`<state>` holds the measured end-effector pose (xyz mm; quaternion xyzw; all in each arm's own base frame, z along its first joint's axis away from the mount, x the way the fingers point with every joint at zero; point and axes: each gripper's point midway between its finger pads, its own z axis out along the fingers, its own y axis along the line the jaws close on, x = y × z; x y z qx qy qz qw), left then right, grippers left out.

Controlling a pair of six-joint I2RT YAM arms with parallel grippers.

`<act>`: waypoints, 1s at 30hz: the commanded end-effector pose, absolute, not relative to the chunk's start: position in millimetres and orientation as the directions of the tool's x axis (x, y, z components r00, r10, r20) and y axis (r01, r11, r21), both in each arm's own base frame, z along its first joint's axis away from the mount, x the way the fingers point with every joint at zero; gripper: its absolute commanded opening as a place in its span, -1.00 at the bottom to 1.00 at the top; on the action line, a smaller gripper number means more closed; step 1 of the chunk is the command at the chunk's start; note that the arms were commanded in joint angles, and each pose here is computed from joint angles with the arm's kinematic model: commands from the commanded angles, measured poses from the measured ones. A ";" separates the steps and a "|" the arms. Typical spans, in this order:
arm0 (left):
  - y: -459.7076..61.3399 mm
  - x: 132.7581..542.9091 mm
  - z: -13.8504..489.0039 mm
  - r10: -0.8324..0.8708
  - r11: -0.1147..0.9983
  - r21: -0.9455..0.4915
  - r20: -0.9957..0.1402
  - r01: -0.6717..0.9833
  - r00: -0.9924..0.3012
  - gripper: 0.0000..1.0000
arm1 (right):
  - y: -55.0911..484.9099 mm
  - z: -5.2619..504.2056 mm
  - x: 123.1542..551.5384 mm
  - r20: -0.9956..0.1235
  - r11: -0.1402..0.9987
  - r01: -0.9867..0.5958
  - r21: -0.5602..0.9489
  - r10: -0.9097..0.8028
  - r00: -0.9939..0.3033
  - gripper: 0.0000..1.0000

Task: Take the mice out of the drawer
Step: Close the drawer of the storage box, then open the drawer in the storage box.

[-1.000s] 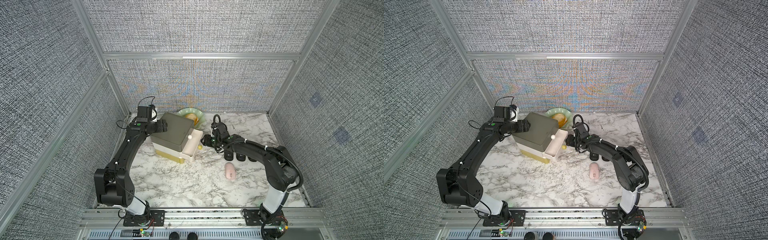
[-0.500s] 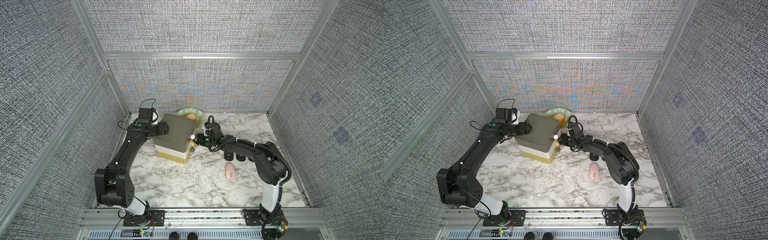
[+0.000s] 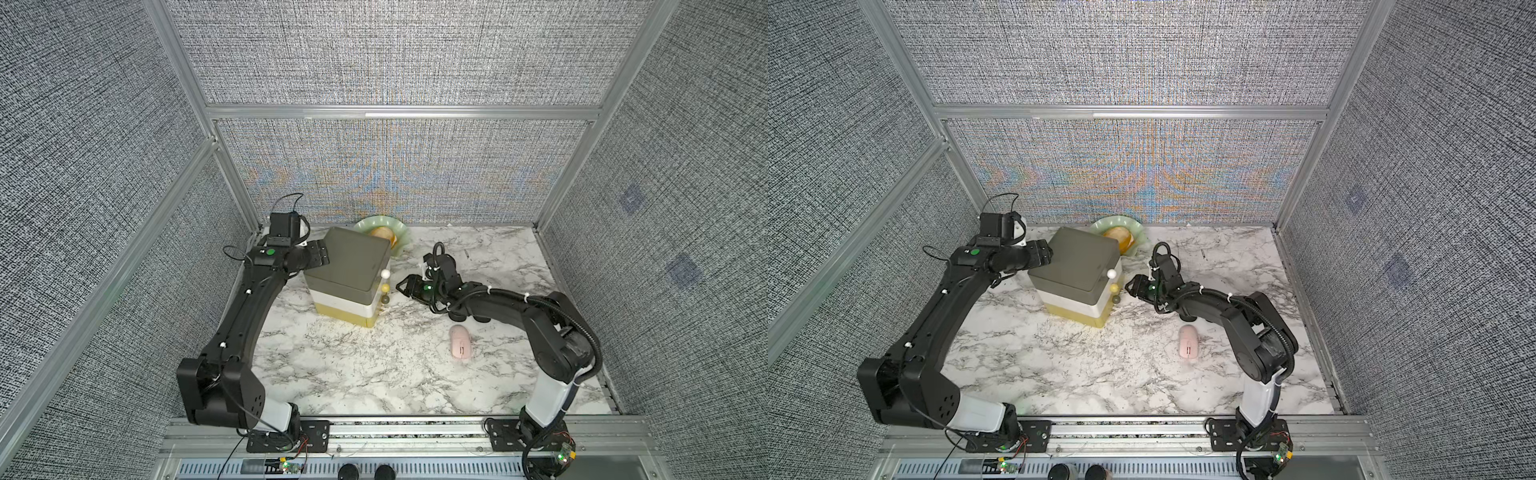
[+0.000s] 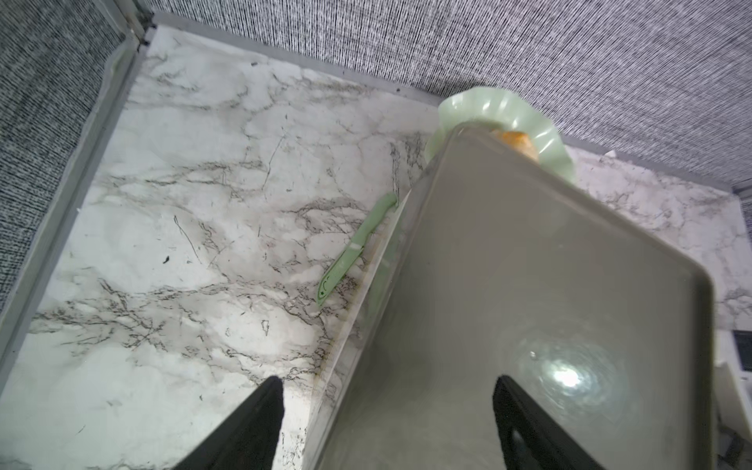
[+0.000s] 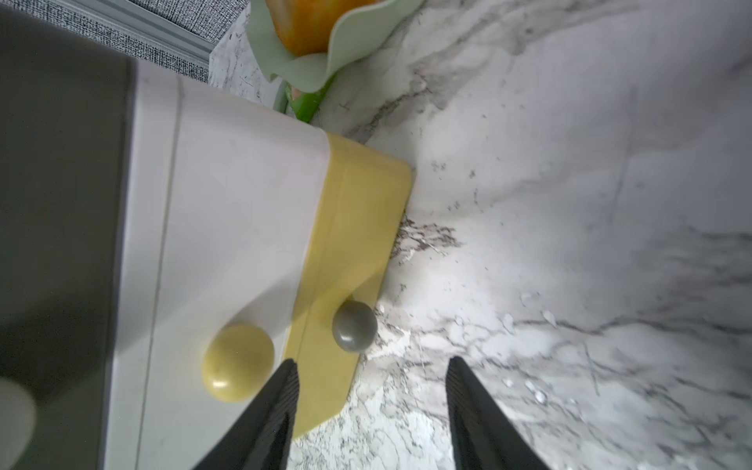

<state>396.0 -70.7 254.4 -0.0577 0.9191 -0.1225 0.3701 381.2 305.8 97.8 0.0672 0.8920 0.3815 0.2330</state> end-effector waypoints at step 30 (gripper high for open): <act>-119.1 369.5 231.5 -0.152 0.906 -0.397 -0.630 0.148 -0.762 0.55 | 363.8 64.1 387.3 -0.100 0.371 0.063 0.926 0.404 -0.909 -0.04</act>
